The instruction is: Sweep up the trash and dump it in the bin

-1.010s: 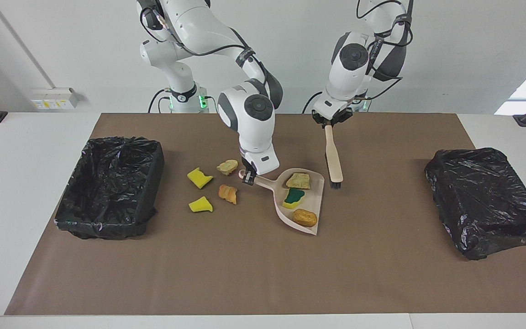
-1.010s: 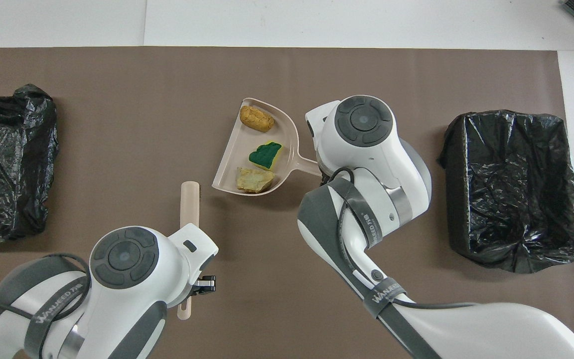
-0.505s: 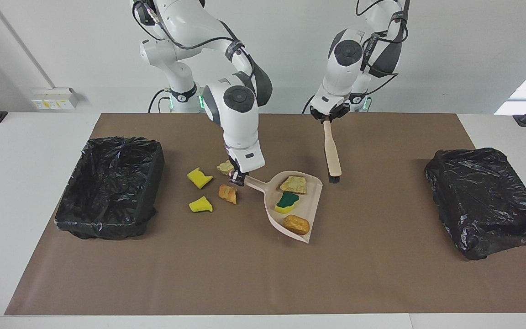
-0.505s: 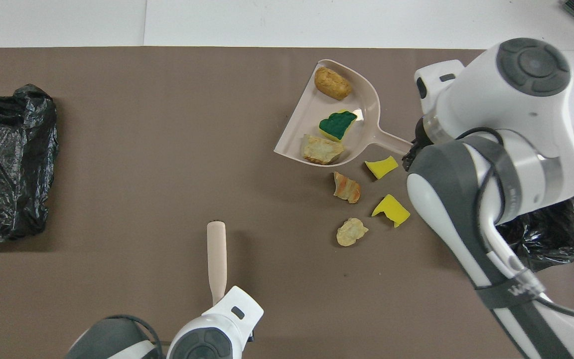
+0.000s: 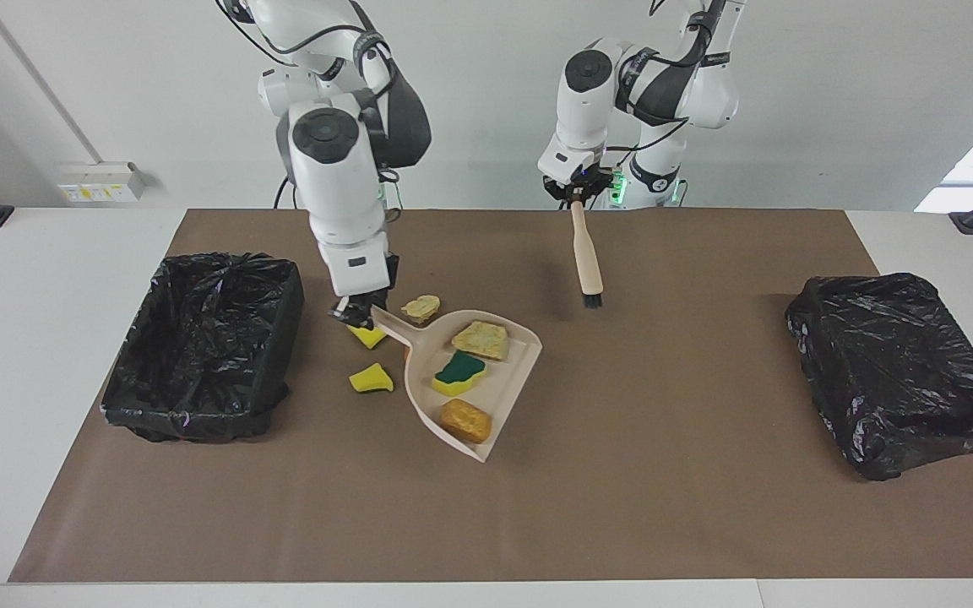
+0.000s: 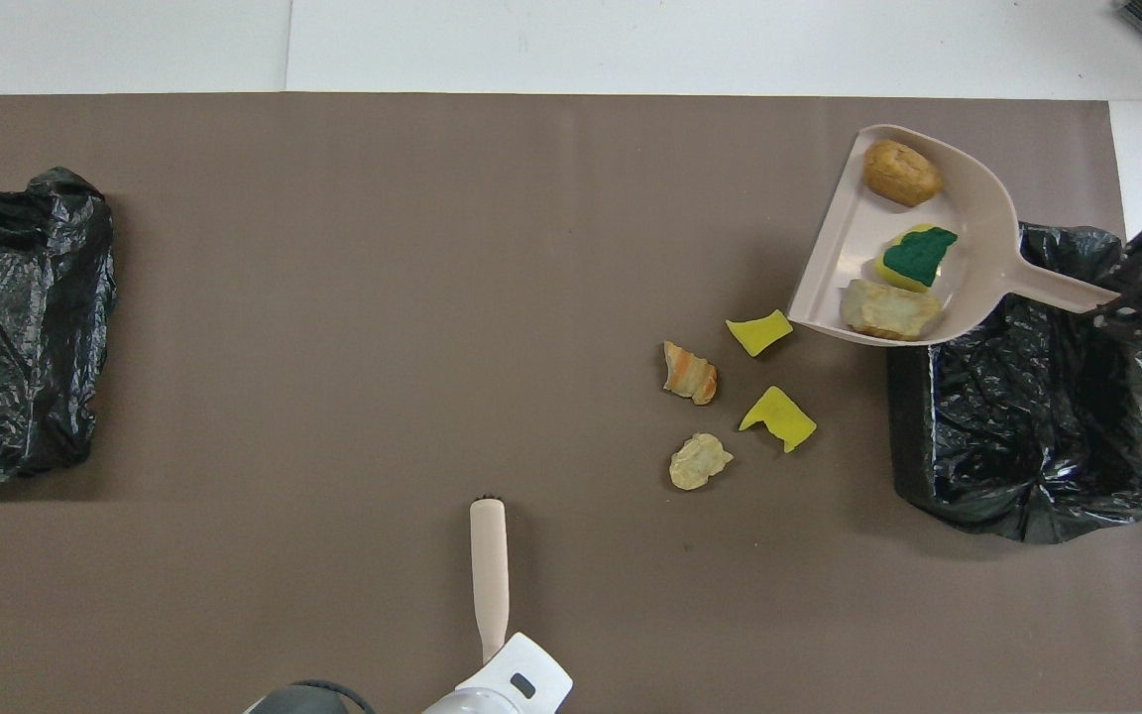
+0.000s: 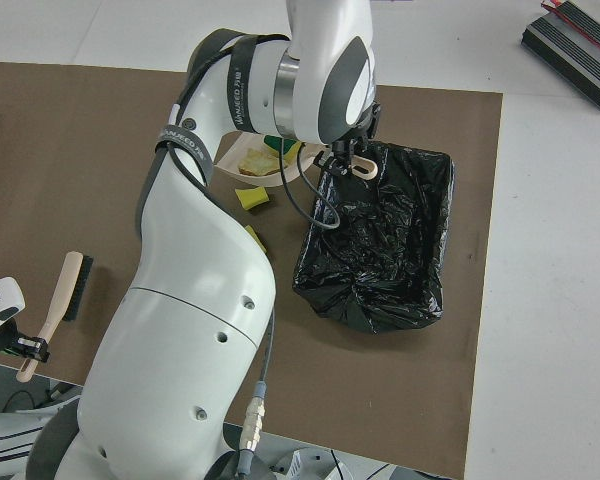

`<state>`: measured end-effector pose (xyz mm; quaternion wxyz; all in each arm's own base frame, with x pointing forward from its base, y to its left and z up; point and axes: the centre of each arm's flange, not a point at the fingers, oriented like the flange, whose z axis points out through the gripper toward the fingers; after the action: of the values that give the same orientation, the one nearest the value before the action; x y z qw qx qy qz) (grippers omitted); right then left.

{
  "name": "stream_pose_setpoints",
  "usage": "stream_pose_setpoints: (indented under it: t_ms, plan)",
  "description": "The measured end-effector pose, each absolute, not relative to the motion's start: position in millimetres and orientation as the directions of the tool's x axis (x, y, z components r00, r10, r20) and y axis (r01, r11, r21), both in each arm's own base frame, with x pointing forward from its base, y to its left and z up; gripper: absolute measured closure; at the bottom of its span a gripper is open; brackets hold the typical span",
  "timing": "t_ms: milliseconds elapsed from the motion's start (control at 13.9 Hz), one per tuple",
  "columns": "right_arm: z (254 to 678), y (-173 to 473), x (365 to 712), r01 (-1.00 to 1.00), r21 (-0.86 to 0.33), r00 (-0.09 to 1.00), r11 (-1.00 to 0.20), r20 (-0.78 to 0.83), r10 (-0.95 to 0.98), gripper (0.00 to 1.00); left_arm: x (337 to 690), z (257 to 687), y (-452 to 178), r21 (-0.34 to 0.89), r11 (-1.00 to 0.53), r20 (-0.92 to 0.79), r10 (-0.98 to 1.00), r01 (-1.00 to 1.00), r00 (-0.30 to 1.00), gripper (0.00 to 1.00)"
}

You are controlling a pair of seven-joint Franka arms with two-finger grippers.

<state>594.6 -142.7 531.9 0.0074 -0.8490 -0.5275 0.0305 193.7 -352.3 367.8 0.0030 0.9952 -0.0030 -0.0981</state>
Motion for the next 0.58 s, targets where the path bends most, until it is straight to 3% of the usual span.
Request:
stream_pose_setpoints:
  t_ms: [216,577]
  plan:
    - [535,-229,568,0.913,-0.039,0.399,-0.407,-0.133,0.907,0.67,187,355,-355,0.028,-1.0,-0.2,0.002,0.008,0.98,0.73]
    - [544,-269,557,0.946,-0.012,0.303,-0.324,-0.321,0.897,0.67,184,343,-348,0.019,-1.0,-0.218,0.019,0.023,0.976,0.73]
